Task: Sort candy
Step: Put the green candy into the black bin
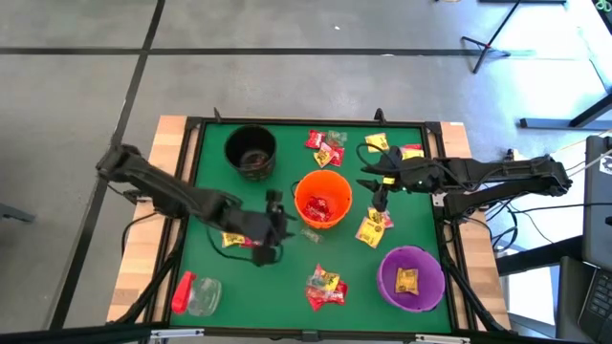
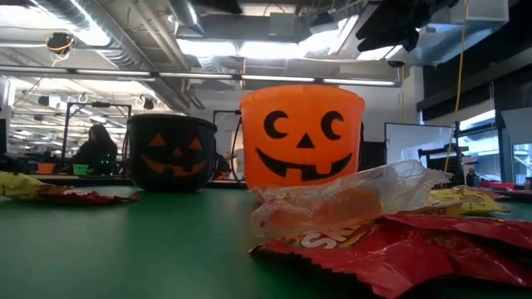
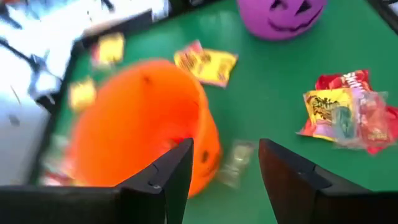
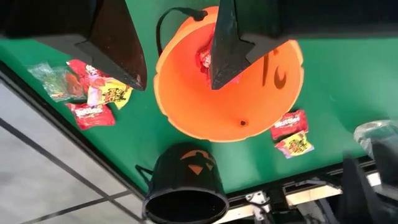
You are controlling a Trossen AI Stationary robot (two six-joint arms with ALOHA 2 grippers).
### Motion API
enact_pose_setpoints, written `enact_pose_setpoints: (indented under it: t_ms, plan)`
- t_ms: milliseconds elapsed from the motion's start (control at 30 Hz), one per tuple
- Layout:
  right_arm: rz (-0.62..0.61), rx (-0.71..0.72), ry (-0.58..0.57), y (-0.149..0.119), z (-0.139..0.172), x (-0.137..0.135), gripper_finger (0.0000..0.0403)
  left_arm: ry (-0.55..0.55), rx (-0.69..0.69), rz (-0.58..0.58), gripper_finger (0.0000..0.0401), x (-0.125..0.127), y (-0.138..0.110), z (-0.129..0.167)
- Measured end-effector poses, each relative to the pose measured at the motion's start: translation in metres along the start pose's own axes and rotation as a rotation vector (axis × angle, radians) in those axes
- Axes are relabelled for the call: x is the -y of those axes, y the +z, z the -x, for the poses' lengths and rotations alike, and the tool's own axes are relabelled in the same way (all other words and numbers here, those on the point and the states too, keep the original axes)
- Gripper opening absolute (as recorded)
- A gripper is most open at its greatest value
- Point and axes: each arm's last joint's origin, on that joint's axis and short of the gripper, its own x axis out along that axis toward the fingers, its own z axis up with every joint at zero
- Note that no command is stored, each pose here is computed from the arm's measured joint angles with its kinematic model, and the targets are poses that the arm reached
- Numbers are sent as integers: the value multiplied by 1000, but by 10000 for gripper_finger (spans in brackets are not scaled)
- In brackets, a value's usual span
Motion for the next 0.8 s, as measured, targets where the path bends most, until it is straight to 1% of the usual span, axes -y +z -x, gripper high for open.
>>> enact_pose_setpoints:
  t_ms: [133, 233, 333, 400, 467, 567, 667, 800]
  plan:
    - [-15, 12, -28, 1, 0, 1, 177, -42, -41, 176, 173, 23, -25, -44]
    - [-24, 6, -24, 0, 0, 1, 177, -58, 26, 263, 173, 40, -38, -65]
    - [-21, -4, -25, -1, 0, 1, 177, -33, 65, 354, 172, 49, -56, -80]
    - [-21, -5, -25, -1, 0, 1, 177, 1, 36, 402, 172, 50, -72, -88]
    - [-22, -5, -26, -1, 0, 1, 177, 42, 13, 446, 172, 51, -83, -92]
    - [-22, -5, -26, -1, 0, 1, 177, 80, -9, 471, 172, 52, -94, -95]
    - [-22, -4, -25, -1, 0, 1, 177, 136, -38, 460, 172, 49, -103, -103]
    - [-20, -7, -35, -1, -3, 0, 177, 160, -77, 442, 172, 48, -115, -117]
